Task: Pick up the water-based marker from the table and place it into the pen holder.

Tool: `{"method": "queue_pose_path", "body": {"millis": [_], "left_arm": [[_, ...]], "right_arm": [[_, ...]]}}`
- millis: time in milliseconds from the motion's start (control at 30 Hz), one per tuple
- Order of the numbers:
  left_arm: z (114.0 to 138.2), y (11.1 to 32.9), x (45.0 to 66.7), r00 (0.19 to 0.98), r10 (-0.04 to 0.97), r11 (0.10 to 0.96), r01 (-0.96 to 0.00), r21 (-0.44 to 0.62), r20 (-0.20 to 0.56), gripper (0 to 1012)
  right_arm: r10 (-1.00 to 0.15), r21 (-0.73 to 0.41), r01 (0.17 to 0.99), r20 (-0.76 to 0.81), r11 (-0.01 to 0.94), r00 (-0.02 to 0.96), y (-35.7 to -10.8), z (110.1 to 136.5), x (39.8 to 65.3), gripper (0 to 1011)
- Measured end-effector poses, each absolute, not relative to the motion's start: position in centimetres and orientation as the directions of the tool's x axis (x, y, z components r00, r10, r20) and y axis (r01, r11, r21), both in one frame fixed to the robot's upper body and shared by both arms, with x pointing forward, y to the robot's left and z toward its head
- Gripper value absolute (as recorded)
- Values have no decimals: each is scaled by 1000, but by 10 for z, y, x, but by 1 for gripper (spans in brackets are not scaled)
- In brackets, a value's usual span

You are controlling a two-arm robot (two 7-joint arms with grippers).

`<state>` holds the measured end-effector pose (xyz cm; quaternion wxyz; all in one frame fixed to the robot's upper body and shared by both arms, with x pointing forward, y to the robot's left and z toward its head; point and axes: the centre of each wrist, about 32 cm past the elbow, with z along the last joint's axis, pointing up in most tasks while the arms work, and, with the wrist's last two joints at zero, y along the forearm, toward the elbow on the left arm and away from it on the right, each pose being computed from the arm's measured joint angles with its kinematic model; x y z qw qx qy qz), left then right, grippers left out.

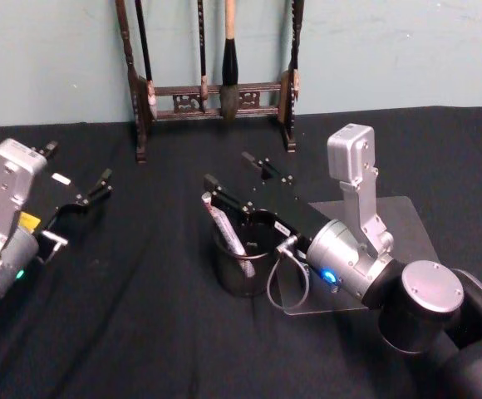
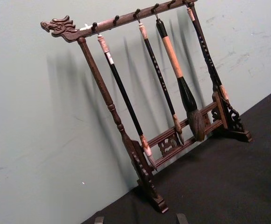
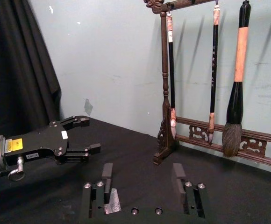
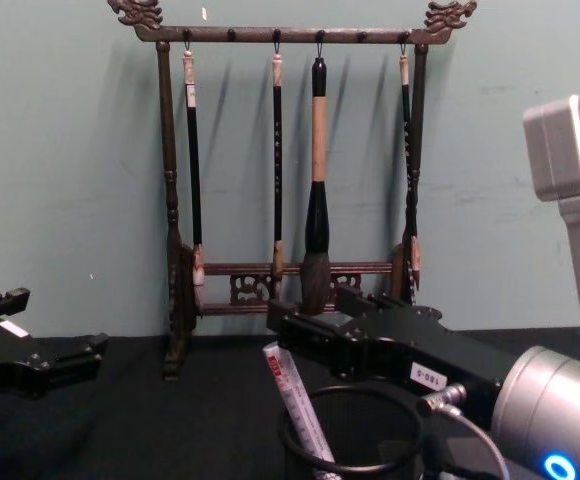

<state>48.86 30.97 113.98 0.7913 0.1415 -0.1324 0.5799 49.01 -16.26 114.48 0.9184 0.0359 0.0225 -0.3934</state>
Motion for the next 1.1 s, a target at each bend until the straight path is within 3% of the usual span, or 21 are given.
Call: {"method": "queue_pose_path", "body": {"millis": [133,300,633,867,1100], "left_arm": [[1140,310,489,292,880,287,-955,70,374,1001],[1140,310,489,292,880,287,-955,70,374,1001],[1140,310,489,292,880,287,-955,70,374,1001],[1140,310,489,292,880,287,-955,70,374,1001],[1140,310,489,292,880,287,-955,70,374,1001]], "right_arm": [[-721,54,724,-72,687,689,-163,1146,490,898],[-738,87,742,-77,665,670,-173,1158,489,1002],[-843,68,843,-40,533,536,-208,1178,490,1002],[-914,-86,911,-4,404,405,-230,1190,490,1003],[-918,-256,890,24,378,397,-233,1193,488,1003]]}}
